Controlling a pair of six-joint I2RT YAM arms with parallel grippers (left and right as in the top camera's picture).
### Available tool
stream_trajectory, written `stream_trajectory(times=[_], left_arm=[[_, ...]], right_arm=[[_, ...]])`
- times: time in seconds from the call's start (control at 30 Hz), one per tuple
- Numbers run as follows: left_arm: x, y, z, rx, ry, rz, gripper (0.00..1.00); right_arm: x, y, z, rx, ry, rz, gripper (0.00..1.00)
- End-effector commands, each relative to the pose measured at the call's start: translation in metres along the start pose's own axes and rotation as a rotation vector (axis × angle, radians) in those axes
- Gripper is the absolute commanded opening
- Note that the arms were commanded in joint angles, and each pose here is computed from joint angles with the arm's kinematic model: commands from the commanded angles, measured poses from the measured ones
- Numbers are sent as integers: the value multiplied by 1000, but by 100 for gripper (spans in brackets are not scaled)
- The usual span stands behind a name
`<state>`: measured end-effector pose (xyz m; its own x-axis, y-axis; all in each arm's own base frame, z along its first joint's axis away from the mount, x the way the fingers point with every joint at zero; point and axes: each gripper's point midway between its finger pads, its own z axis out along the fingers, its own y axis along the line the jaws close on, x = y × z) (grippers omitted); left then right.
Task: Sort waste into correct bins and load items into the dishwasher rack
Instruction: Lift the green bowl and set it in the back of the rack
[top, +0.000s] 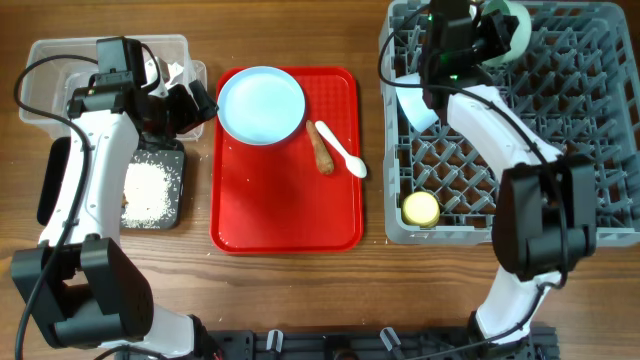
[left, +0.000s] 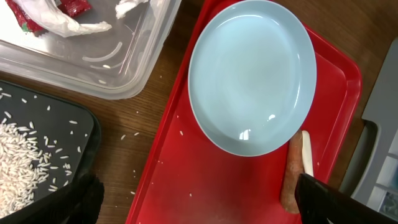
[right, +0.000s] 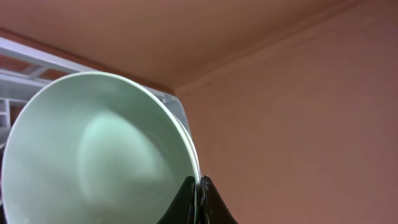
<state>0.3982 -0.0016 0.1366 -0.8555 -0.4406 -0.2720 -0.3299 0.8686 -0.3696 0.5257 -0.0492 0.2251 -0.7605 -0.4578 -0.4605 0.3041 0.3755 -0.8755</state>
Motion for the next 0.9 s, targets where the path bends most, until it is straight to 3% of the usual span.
stream_trajectory(times=[0.0, 0.23, 0.47, 0.6, 0.87], left_arm=[[-4, 1, 1, -4, -6, -2, 100], [-4, 1, 1, -4, -6, -2, 100], [-4, 1, 1, -4, -6, -2, 100], [-4, 0, 1, -4, -6, -2, 100], [-4, 1, 1, -4, -6, -2, 100]], right_arm=[[4, 1, 4, 28, 28, -32, 4], [17, 1, 2, 45, 84, -160, 4], [-15, -11, -2, 61, -30, -1, 4], [-40, 1, -10, -4, -158, -17, 4], [-22, 27, 8, -6, -102, -87, 4]])
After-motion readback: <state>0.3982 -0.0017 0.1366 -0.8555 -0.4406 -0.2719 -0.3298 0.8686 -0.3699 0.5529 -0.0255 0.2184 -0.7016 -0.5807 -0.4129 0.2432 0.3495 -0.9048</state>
